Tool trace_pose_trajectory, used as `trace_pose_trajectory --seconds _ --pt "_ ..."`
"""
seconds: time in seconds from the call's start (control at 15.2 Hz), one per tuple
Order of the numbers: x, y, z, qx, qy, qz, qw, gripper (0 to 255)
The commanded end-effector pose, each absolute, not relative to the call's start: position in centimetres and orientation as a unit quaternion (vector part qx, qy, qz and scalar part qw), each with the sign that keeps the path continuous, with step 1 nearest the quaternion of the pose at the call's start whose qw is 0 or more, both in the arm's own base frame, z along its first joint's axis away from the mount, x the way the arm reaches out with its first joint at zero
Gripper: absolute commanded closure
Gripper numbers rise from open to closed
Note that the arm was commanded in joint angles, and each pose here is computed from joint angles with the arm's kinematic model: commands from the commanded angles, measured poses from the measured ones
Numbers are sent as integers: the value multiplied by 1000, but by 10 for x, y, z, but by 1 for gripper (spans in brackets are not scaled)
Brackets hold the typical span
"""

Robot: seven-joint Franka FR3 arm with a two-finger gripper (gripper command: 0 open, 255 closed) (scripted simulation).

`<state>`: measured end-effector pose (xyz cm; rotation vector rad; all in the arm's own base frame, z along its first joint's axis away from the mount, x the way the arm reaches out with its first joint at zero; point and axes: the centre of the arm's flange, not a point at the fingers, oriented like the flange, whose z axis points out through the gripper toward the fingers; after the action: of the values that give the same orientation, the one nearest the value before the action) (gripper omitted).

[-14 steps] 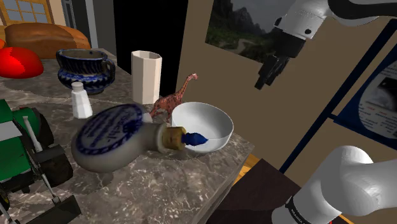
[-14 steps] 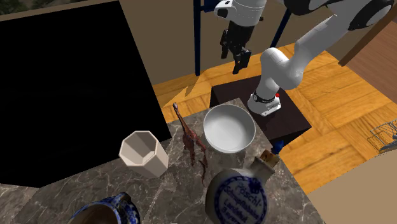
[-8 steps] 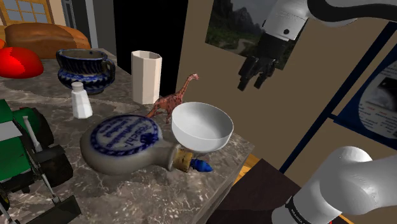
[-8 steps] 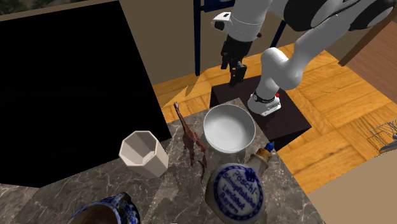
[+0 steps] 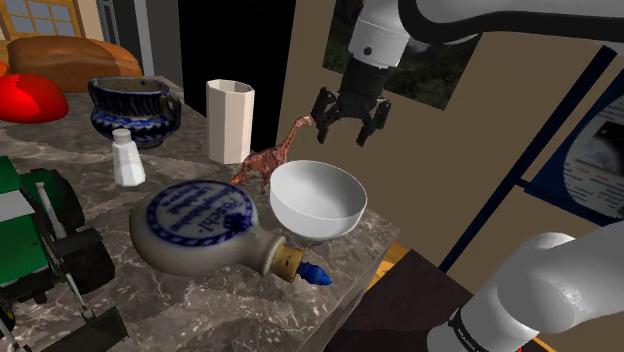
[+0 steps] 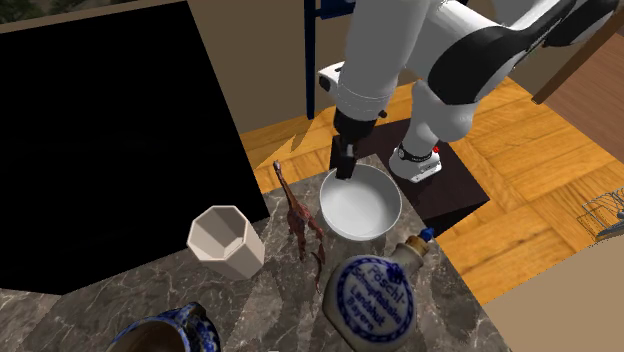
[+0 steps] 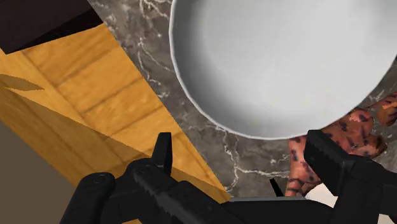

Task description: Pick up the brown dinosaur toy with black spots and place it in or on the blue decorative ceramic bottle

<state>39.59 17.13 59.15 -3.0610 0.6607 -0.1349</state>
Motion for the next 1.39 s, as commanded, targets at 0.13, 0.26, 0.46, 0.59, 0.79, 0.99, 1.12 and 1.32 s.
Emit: trace_pose_trajectory --seconds 0.13,0.26,0.46,0.59,0.79,0.99,1.12,1.32 --pt "443 198 578 -954 299 -39 1 0" --pt "467 209 572 -940 339 -36 0 0" --pt "505 223 561 -916 400 -33 -3 0" --pt "531 229 554 -898 439 -30 -5 0" --pt "533 229 543 -897 442 -30 -5 0" --pt "534 229 527 -897 442 -30 -5 0" --pt "535 228 513 -897 442 -30 -5 0" --pt "535 228 513 -897 442 -30 -5 0"
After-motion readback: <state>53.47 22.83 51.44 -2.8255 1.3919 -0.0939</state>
